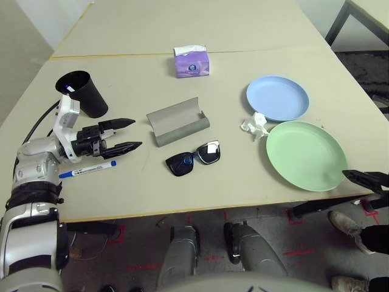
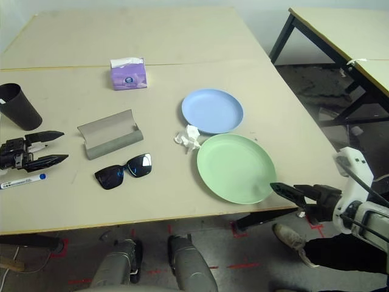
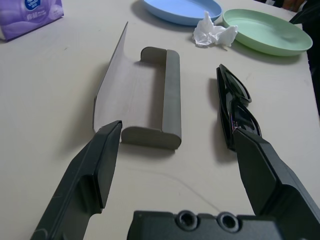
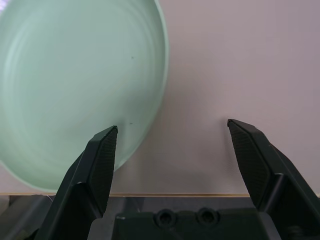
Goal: Organize and tidy the items on the table.
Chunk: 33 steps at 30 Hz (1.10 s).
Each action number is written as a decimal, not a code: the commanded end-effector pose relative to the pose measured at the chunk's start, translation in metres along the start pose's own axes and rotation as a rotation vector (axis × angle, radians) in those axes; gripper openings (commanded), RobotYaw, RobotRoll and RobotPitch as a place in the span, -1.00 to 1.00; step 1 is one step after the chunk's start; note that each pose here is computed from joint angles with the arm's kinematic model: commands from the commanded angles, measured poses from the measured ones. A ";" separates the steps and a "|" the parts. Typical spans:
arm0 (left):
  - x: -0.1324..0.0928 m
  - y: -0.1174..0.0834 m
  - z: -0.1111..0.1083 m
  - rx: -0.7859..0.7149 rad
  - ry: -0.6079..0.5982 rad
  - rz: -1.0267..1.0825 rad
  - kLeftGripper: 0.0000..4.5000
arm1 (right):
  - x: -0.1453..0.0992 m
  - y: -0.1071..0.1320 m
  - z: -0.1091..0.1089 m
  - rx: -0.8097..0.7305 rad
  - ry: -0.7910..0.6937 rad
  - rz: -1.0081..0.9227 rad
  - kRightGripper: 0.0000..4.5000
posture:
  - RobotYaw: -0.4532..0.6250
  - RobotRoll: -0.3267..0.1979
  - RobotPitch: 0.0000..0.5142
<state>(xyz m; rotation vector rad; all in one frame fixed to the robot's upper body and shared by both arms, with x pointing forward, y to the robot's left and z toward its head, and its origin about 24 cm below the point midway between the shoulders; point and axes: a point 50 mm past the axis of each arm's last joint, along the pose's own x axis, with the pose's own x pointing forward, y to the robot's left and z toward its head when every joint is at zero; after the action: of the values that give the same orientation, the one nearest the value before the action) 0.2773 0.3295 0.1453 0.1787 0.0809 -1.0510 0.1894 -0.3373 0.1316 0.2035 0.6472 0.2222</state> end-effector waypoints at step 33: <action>-0.008 -0.007 0.005 0.036 -0.013 0.052 1.00 | 0.037 0.013 -0.010 0.048 0.071 0.156 -0.99 | -0.22 0.25 -0.35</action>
<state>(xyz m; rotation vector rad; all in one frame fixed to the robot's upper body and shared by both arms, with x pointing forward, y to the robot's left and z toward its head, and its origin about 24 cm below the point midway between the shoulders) 0.2704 0.3299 0.1506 0.1952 0.0385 -1.0055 0.2159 -0.3148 0.1209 0.2756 0.6275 0.3808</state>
